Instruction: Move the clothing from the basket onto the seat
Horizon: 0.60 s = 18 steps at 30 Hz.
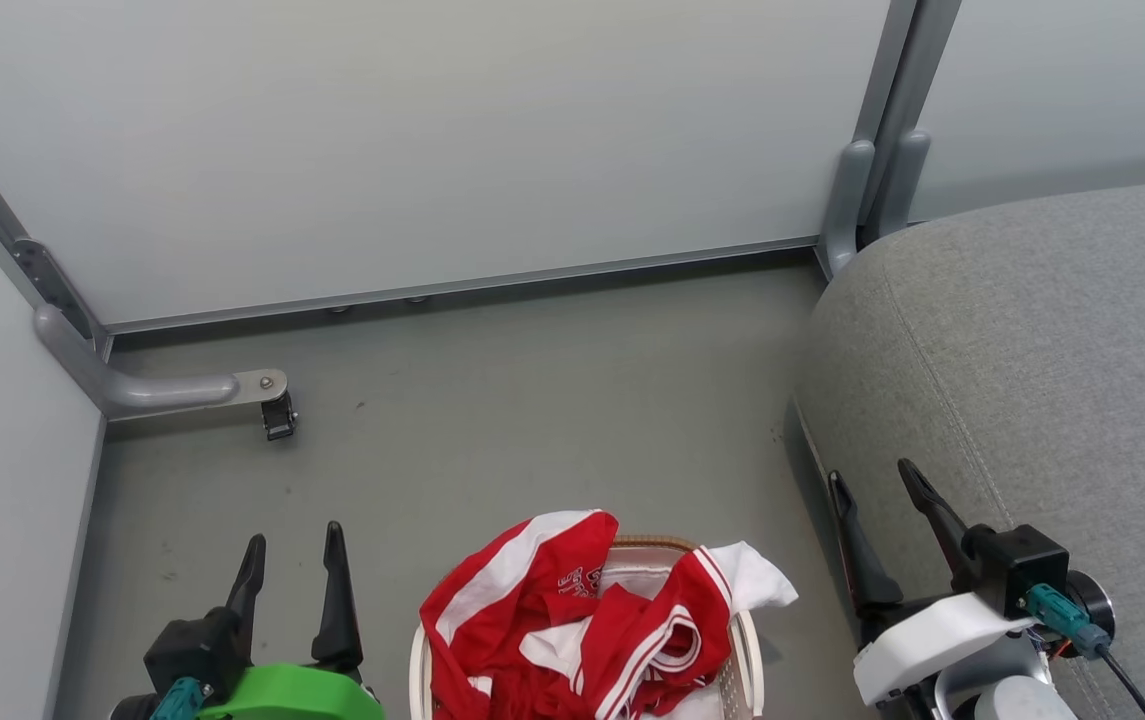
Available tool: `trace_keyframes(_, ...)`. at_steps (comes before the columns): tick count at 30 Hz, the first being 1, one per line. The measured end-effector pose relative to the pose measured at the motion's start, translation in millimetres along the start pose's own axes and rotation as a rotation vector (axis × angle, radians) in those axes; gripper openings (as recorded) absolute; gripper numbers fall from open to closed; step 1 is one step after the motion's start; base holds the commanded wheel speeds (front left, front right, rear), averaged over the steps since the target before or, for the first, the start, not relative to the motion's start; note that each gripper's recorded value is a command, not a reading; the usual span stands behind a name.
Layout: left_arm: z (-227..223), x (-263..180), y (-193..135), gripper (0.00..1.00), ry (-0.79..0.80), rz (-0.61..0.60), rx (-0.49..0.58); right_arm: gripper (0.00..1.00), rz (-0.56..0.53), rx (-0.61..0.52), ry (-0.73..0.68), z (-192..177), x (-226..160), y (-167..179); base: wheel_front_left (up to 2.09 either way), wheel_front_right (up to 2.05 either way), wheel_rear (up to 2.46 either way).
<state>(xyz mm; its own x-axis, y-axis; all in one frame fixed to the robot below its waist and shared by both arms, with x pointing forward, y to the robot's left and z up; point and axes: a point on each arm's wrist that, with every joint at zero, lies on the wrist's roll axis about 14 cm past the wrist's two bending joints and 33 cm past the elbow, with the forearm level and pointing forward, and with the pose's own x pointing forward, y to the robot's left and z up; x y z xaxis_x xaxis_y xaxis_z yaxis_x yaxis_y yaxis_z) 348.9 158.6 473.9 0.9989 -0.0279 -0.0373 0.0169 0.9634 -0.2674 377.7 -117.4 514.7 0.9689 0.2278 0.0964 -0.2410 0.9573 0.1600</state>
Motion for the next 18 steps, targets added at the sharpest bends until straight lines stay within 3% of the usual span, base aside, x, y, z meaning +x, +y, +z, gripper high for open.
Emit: trace_keyframes(18,-5.0,-4.5,-3.9,1.0,-0.001,-0.02,0.097,1.0,0.051,-0.106,-0.019,3.1,0.5,11.7,0.0,0.0,0.0)
